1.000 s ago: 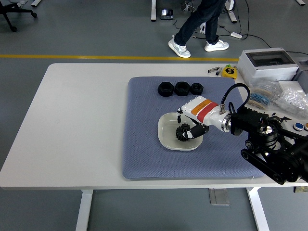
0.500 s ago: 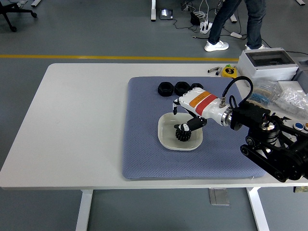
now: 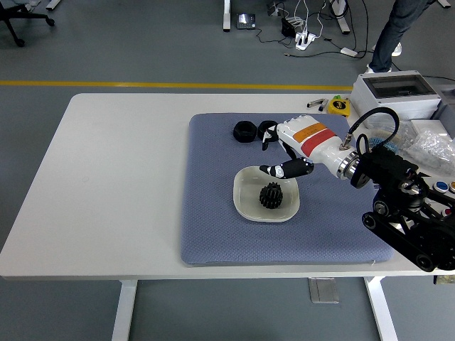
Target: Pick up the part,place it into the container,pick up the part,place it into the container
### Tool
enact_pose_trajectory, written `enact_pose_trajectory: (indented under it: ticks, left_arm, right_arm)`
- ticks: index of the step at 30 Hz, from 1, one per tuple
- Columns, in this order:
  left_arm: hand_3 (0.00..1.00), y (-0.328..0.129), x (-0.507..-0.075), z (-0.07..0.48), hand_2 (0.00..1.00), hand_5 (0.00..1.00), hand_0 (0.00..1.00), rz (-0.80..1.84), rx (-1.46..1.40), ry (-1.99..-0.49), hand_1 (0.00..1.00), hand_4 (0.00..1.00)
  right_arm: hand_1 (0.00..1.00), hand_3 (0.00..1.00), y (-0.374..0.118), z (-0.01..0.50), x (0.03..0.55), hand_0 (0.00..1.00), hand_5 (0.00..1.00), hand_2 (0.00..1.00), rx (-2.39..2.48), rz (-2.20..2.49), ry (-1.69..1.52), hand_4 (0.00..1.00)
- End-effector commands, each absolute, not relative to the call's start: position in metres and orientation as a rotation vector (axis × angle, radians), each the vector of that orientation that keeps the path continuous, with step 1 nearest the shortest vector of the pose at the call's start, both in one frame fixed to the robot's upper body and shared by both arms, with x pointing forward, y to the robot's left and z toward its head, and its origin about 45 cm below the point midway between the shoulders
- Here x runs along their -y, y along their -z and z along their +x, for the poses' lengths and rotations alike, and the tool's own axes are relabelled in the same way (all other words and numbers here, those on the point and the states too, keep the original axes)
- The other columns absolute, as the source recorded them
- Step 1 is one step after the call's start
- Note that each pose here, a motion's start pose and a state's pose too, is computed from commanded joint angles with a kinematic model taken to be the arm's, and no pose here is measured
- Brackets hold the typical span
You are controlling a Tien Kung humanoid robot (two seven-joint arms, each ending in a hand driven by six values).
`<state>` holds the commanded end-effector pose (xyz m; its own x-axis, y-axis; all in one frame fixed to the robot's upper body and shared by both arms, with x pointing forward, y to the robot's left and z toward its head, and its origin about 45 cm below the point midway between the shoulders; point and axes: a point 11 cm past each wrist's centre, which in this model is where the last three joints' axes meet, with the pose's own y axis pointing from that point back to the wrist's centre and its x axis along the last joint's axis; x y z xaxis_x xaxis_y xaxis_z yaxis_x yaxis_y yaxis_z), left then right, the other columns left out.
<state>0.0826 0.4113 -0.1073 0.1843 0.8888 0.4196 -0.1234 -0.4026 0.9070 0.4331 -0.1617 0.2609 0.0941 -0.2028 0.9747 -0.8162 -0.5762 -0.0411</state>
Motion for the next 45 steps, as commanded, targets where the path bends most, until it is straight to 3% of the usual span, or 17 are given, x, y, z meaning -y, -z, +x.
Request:
enact_pose_trajectory:
  ticks: [1,6,7,12,13,18,19,25,26,31,32,38,43,44,45]
  left_arm:
    - [0.67,0.107,-0.411,0.083,0.758,0.68,0.715,1.538,-0.758,-1.383,0.726,0.699]
    - [0.67,0.107,-0.41,0.085,0.758,0.68,0.715,1.535,-0.752,-1.382,0.726,0.699]
    - [0.67,0.107,-0.41,0.086,0.758,0.68,0.715,1.533,-0.752,-1.383,0.726,0.699]
    - [0.67,0.107,-0.41,0.088,0.758,0.68,0.715,1.529,-0.747,-1.385,0.726,0.699]
    - [0.669,0.107,-0.41,0.088,0.758,0.681,0.715,1.529,-0.746,-1.385,0.726,0.699]
    - [0.669,0.107,-0.41,0.089,0.758,0.681,0.715,1.525,-0.747,-1.392,0.726,0.699]
    - [0.67,0.106,-0.41,0.089,0.759,0.68,0.713,1.525,-0.747,-1.393,0.726,0.699]
    - [0.67,0.107,-0.41,0.087,0.759,0.68,0.713,1.531,-0.747,-1.386,0.726,0.699]
    - [0.669,0.107,-0.41,0.087,0.757,0.68,0.713,1.532,-0.747,-1.384,0.726,0.699]
    - [0.669,0.107,-0.41,0.086,0.757,0.68,0.713,1.534,-0.747,-1.383,0.726,0.699]
    - [0.669,0.107,-0.41,0.086,0.758,0.68,0.714,1.533,-0.748,-1.384,0.726,0.699]
    - [0.669,0.107,-0.41,0.085,0.758,0.681,0.714,1.534,-0.748,-1.383,0.726,0.699]
    - [0.669,0.108,-0.409,0.085,0.758,0.681,0.714,1.537,-0.747,-1.378,0.726,0.699]
    - [0.669,0.108,-0.41,0.085,0.756,0.681,0.713,1.537,-0.747,-1.377,0.726,0.698]
    - [0.669,0.108,-0.41,0.085,0.756,0.681,0.713,1.538,-0.747,-1.377,0.726,0.698]
  right_arm:
    - [0.175,0.5,-0.261,0.433,0.163,0.113,0.443,0.299,1.025,1.866,-1.496,0.778]
    - [0.175,0.5,-0.258,0.43,0.164,0.113,0.443,0.299,1.094,1.939,-1.421,0.778]
    - [0.51,0.531,-0.256,0.429,0.165,0.377,0.431,0.578,1.106,1.957,-1.397,0.823]
    - [0.51,0.531,-0.251,0.427,0.17,0.377,0.431,0.578,1.216,2.054,-1.216,0.823]
    - [0.604,0.574,-0.251,0.427,0.172,0.529,0.434,0.718,1.241,2.065,-1.183,0.838]
    - [0.604,0.574,-0.26,0.421,0.185,0.529,0.434,0.718,1.374,2.09,-1.088,0.838]
    - [0.683,0.598,-0.261,0.42,0.188,0.667,0.448,0.769,1.409,2.108,-1.049,0.852]
    - [0.683,0.598,-0.256,0.409,0.193,0.667,0.448,0.769,1.656,2.272,-0.671,0.852]
    - [0.753,0.658,-0.254,0.407,0.194,0.751,0.56,0.807,1.693,2.301,-0.605,0.933]
    - [0.753,0.658,-0.24,0.394,0.201,0.751,0.56,0.807,1.848,2.419,-0.283,0.933]
    - [0.796,0.818,-0.236,0.392,0.204,0.794,0.677,0.831,1.89,2.432,-0.207,0.998]
    - [0.816,0.852,-0.218,0.378,0.227,0.828,0.711,0.85,2.104,2.479,0.177,0.998]
    - [0.816,0.852,-0.218,0.366,0.234,0.828,0.711,0.85,2.107,2.591,0.202,0.998]
    - [0.88,0.913,-0.219,0.365,0.235,0.965,0.851,0.896,2.109,2.601,0.196,0.998]
    - [0.88,0.913,-0.219,0.363,0.236,0.965,0.851,0.896,2.112,2.606,0.189,0.998]
